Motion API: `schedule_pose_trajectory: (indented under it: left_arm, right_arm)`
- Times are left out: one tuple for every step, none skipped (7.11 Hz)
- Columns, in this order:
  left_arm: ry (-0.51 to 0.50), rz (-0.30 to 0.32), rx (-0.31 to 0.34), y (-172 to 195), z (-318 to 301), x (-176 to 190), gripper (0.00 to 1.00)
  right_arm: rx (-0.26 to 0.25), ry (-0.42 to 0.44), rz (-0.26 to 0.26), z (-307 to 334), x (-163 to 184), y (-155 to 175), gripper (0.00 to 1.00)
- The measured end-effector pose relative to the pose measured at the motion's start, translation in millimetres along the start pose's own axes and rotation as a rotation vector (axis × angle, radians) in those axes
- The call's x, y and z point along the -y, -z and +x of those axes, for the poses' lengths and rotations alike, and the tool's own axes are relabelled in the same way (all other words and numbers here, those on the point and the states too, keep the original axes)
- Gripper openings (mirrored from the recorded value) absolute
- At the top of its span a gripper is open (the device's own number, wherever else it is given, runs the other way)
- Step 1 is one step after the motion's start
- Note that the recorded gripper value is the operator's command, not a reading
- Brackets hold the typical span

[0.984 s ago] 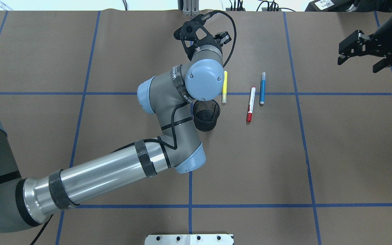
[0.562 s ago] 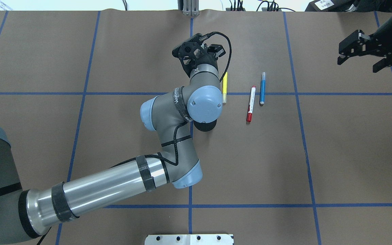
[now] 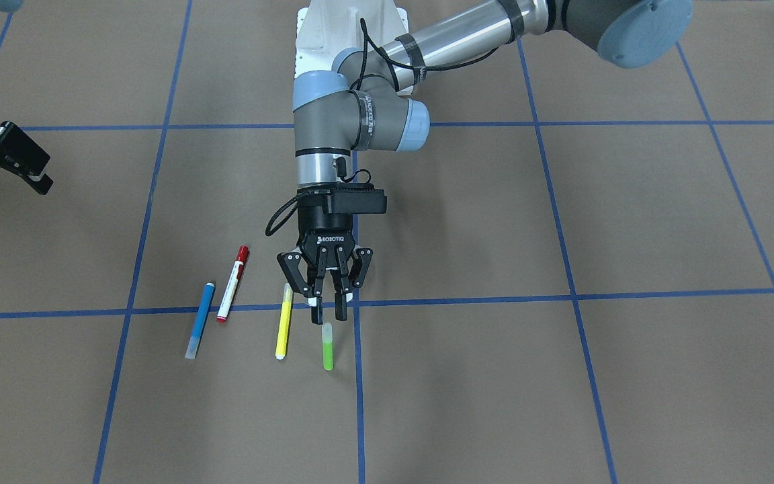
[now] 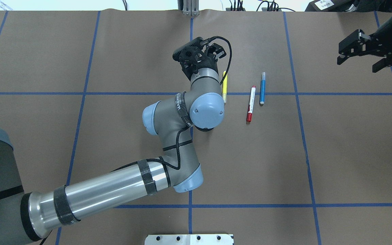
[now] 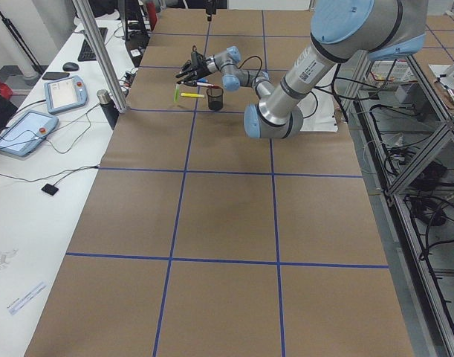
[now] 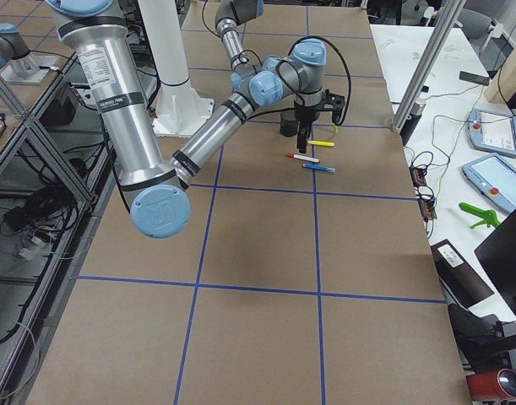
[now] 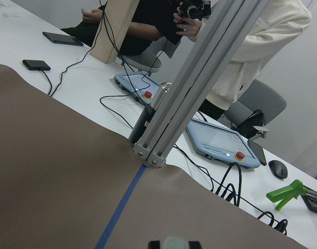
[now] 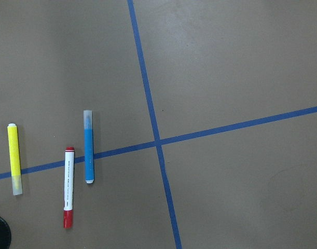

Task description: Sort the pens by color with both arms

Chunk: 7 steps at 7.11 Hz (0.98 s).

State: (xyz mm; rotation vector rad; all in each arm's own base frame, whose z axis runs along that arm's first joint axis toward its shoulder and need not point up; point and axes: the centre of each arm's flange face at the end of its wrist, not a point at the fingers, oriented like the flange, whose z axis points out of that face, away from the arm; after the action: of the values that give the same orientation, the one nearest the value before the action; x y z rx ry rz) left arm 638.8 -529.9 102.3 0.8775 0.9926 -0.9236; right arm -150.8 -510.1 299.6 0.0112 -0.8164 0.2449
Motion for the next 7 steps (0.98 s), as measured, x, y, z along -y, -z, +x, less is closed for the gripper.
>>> schedule_pose_trajectory:
  left_arm:
    - [0.003,0.001,-0.007,2.0,2.3,1.8,1.00]
    - [-0.009,-0.003,-0.022,8.1,8.0,6.9,1.00]
    - [-0.052,-0.008,-0.052,19.9,17.2,20.6,1.00]
    - [-0.103,-0.017,-0.083,29.1,20.6,44.5,1.00]
    - [-0.136,-0.047,-0.098,27.6,10.7,75.1,1.00]
    - [-0.169,-0.105,-0.097,19.0,-10.7,106.7,1.00]
    - [-0.224,-0.192,-0.068,8.7,-39.8,139.3,1.00]
  right_arm:
    - [0.001,0.000,0.000,-0.1,-0.1,0.2,0.99]
    - [0.001,0.000,0.000,-0.1,-0.2,0.3,0.99]
    - [0.001,0.000,-0.001,0.1,-0.1,0.5,0.99]
    - [0.002,0.000,-0.001,-0.1,-0.1,0.7,0.99]
    - [0.003,0.001,-0.001,-0.5,-0.2,0.7,0.99]
    - [0.004,0.001,-0.002,-0.8,-0.3,0.7,0.99]
    - [0.003,0.000,-0.003,-0.7,-0.4,0.5,0.99]
